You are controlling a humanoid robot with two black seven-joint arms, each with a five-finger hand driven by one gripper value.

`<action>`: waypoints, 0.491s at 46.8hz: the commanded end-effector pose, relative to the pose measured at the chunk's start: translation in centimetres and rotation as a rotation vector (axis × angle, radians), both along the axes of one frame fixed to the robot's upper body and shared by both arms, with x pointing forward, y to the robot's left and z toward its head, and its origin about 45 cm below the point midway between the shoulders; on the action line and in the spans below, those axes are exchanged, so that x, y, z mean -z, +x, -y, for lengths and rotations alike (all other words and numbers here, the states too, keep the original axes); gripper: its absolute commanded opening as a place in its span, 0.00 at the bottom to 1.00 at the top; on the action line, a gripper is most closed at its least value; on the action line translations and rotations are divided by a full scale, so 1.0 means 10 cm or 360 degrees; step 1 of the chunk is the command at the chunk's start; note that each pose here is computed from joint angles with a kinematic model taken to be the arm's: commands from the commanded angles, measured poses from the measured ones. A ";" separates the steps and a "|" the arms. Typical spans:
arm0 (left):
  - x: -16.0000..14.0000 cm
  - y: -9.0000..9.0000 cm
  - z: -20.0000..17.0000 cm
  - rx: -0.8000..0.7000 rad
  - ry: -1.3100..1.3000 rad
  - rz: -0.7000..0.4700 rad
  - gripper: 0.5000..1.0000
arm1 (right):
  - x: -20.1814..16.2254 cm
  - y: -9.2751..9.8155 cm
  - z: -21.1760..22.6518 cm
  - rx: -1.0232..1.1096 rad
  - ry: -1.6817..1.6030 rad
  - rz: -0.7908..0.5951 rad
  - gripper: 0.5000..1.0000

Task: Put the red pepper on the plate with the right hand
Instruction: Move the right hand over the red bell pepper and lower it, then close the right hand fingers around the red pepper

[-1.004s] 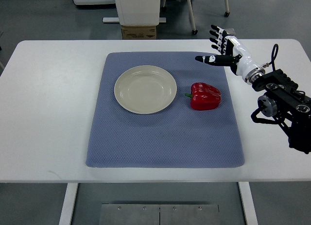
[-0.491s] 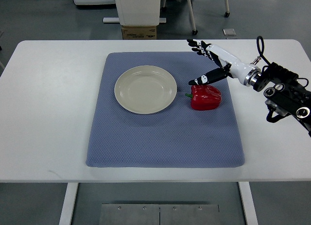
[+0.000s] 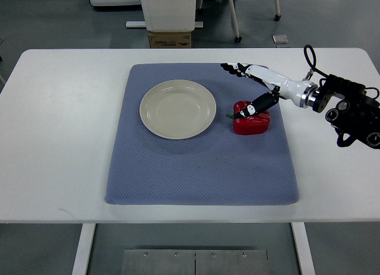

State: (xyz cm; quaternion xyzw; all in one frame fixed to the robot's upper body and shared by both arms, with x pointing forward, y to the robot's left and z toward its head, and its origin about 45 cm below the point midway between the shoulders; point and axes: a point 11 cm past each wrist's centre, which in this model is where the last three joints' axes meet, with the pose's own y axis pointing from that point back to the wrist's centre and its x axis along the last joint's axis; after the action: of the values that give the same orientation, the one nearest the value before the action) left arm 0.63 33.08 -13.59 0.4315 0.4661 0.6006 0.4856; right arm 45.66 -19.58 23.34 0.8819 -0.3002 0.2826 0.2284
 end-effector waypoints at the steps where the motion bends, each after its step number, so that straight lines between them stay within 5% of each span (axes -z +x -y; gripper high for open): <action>1: 0.00 0.00 0.00 0.0000 0.0000 0.0000 1.00 | 0.04 -0.02 0.00 -0.0018 -0.0037 -0.0002 0.99; 23: 0.00 0.00 0.00 0.0000 0.0000 0.0000 1.00 | 0.22 -0.10 0.09 -0.0068 -0.0179 -0.0032 0.92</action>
State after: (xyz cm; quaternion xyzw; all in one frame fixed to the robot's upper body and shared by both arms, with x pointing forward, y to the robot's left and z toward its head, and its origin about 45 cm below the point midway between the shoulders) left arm 0.64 33.07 -13.59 0.4315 0.4661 0.6005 0.4857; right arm 44.66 -20.29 21.23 0.8779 -0.2645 0.2935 0.2705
